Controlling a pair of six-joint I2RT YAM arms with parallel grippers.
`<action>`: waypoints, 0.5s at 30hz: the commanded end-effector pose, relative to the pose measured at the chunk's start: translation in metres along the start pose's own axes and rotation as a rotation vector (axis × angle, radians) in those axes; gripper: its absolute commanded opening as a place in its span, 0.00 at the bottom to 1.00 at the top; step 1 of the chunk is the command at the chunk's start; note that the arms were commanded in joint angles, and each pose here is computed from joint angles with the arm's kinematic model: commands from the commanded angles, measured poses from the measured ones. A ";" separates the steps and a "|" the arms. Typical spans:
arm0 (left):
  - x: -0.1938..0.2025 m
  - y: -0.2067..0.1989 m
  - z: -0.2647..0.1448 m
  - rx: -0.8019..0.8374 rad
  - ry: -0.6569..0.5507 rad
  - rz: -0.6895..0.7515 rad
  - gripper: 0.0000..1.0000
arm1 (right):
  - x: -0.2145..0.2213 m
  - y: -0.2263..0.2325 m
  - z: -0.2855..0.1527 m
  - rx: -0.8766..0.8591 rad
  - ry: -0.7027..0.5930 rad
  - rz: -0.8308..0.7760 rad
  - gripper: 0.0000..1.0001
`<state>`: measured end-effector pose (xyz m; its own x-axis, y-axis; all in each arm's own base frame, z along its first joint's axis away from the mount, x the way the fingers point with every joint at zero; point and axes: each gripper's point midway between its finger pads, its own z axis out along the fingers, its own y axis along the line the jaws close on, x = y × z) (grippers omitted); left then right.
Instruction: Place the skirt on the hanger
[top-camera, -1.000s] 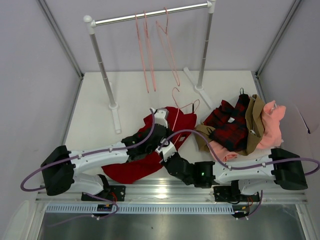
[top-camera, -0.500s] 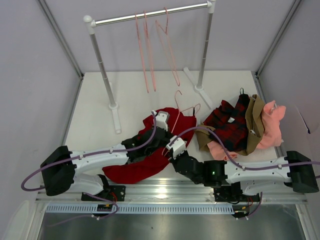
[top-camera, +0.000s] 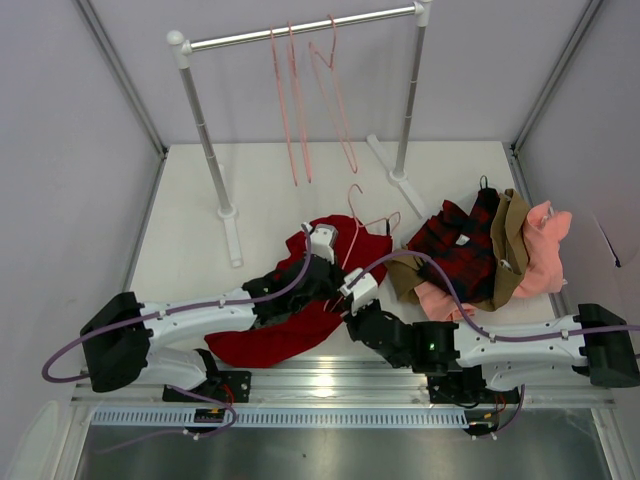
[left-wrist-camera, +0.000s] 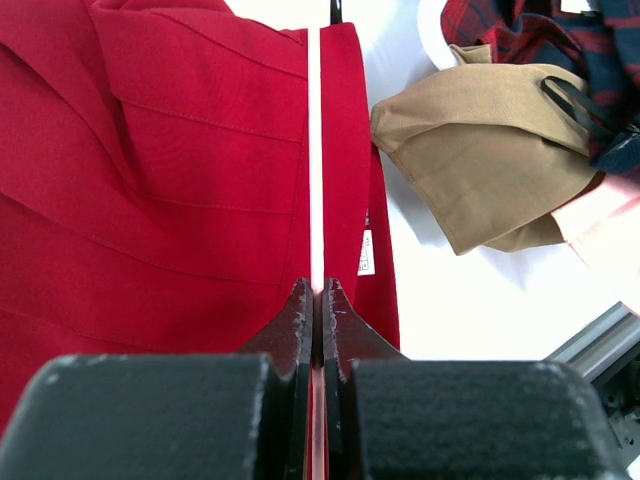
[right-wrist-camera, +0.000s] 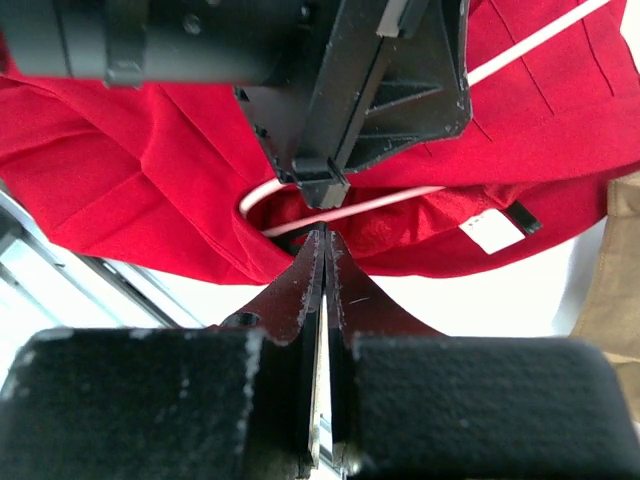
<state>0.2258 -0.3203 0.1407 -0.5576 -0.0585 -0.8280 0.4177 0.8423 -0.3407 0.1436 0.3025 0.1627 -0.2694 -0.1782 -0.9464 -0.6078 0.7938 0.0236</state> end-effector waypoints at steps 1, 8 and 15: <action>-0.007 -0.006 0.001 -0.010 -0.010 -0.051 0.00 | -0.024 0.003 -0.001 -0.011 -0.079 0.071 0.00; -0.019 -0.023 0.008 0.004 -0.006 -0.112 0.00 | -0.027 0.027 -0.004 -0.122 -0.107 0.090 0.00; -0.031 -0.030 0.011 0.009 -0.024 -0.123 0.00 | -0.034 0.036 -0.012 -0.146 -0.141 0.077 0.00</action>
<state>0.2315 -0.3354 0.1458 -0.6091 -0.1058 -0.7860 0.3548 0.8500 -0.3894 0.1246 0.3234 0.1737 -0.2486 -0.1172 -0.9615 -0.6839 0.7242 0.0885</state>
